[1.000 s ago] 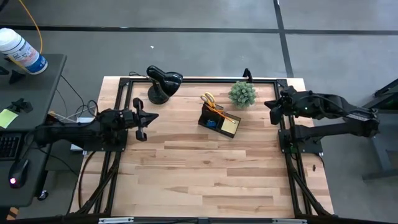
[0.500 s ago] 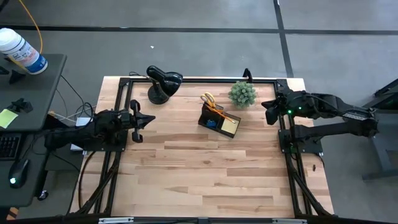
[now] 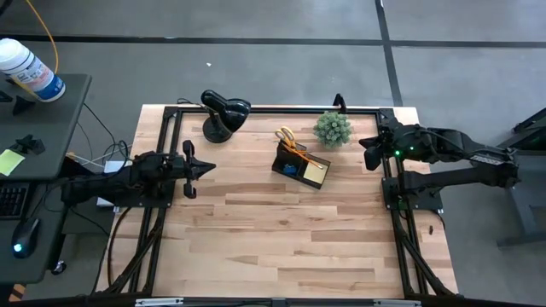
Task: Pick and place office supplies into organizer
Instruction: Return to Home Position
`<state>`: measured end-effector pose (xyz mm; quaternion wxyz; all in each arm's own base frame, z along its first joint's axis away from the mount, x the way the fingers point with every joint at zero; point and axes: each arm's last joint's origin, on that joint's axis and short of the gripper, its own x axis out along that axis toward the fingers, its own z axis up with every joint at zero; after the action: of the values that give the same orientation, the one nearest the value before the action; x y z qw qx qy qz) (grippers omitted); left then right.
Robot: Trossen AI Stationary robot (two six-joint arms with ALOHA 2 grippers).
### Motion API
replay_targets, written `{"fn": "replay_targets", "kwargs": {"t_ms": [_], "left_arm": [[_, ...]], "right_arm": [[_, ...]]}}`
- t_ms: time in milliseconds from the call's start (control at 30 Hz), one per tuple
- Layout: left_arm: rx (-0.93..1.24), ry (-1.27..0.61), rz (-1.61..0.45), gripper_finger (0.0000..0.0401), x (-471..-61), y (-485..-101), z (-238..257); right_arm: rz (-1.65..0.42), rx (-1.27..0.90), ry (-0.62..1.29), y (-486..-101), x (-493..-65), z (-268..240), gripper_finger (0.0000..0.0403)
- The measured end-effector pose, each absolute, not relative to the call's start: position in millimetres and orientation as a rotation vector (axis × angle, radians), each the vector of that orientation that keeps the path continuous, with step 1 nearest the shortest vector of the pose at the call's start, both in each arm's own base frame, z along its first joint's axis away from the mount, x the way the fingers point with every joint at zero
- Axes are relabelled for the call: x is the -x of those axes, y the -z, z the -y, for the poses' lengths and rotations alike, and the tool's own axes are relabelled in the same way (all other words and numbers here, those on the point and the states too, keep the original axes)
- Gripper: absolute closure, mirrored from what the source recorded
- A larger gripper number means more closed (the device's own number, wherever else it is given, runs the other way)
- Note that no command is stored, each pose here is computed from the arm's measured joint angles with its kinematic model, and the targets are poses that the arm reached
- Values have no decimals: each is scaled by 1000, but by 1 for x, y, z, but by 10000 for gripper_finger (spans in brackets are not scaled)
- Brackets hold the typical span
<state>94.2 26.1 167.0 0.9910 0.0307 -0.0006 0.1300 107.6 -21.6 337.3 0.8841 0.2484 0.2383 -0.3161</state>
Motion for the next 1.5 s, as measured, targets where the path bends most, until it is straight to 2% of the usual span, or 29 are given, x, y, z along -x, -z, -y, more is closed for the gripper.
{"fn": "replay_targets", "kwargs": {"t_ms": [333, 533, 633, 733, 1033, 1167, 1367, 1500], "left_arm": [[-114, -258, -48, 398, -97, -164, -27], [-205, -261, -65, 400, -97, -163, -27], [-207, -262, -65, 398, -97, -163, -27], [-207, -262, -65, 399, -97, -163, -27], [-207, -262, -65, 399, -97, -163, -27], [-207, -262, -65, 400, -97, -163, -27], [-207, -262, -65, 399, -97, -163, -27], [-207, -263, -65, 400, -97, -163, -27]], "right_arm": [[-491, -521, 650, -338, -106, 21, 392], [-442, -496, 650, -342, -86, 20, 392], [-354, -458, 651, -338, -77, 20, 392], [-245, -444, 614, -314, -75, 20, 392], [142, -481, 353, -232, -88, 17, 392], [227, -499, 227, -204, -89, 14, 392], [385, -472, 25, -201, -91, 10, 400], [344, -433, -72, -199, -92, 7, 398]]}}
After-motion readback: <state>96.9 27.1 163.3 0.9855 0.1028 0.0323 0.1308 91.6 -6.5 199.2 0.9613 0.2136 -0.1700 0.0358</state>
